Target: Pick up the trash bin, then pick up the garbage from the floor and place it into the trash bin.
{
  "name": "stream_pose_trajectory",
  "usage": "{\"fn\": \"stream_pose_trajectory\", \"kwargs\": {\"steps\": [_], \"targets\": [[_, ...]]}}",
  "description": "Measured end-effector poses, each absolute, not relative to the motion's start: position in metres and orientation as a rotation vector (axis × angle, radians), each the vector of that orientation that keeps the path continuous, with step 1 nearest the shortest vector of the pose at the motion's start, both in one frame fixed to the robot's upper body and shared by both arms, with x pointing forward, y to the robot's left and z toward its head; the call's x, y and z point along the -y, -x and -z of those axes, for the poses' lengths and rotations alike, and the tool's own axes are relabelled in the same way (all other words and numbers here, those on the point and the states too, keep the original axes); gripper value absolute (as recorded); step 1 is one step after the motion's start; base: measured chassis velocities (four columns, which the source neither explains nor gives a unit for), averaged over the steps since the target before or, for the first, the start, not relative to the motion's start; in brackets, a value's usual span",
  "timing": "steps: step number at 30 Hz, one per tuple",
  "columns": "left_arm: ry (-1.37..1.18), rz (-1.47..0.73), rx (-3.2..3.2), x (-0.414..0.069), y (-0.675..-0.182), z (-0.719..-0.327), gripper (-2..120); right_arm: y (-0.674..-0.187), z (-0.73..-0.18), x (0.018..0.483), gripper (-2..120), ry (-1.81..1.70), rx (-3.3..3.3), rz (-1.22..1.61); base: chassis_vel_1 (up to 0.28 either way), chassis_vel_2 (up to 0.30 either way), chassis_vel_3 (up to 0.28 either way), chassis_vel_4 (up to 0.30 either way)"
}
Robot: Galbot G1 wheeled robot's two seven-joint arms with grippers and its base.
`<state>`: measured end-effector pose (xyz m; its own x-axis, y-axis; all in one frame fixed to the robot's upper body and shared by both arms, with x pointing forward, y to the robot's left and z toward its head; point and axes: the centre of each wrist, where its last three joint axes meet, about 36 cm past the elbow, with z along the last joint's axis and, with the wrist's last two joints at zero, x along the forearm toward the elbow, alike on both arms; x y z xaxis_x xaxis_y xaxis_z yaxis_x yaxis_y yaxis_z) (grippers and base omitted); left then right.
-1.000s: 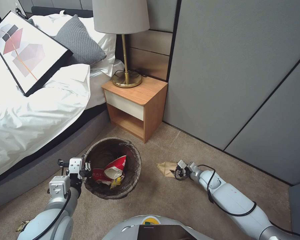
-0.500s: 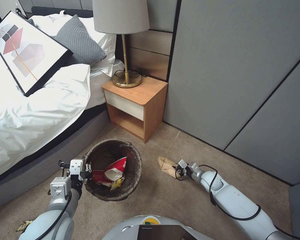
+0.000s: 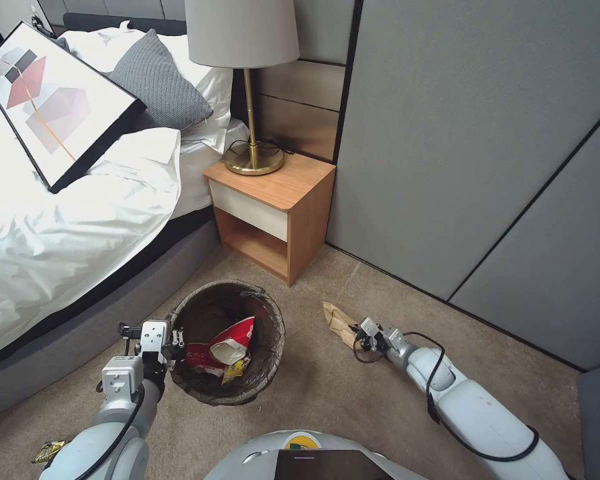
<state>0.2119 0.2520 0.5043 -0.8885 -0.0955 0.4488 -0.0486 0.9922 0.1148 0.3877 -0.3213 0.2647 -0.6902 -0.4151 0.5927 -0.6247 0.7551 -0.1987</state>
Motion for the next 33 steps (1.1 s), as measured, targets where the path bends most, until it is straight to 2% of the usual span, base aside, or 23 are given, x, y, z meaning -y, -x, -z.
{"fn": "stream_pose_trajectory", "kwargs": {"steps": [6,13,15,20,25,33], "targets": [[-0.104,0.113,2.663,-0.253,-0.211,-0.504,2,-0.372,-0.302,0.319,0,-0.788,2.522,-0.522,0.000,0.000,0.000,0.000],[-0.102,0.100,2.662,-0.252,-0.212,-0.505,2,-0.360,-0.371,0.315,0,-0.769,2.703,-0.507,0.000,0.000,0.000,0.000],[-0.100,0.103,2.662,-0.252,-0.212,-0.505,2,-0.352,-0.409,0.310,0,-0.789,2.786,-0.480,0.000,0.000,0.000,0.000],[-0.099,0.104,2.660,-0.252,-0.212,-0.504,2,-0.345,-0.443,0.303,0,-0.832,2.853,-0.466,0.000,0.000,0.000,0.000],[-0.095,0.108,2.656,-0.252,-0.212,-0.504,2,-0.332,-0.499,0.280,0,-0.948,2.944,-0.378,0.000,0.000,0.000,0.000],[-0.087,0.117,2.660,-0.252,-0.213,-0.505,2,-0.320,-0.539,0.245,0,-1.135,2.927,-0.245,0.000,0.000,0.000,0.000]]}}
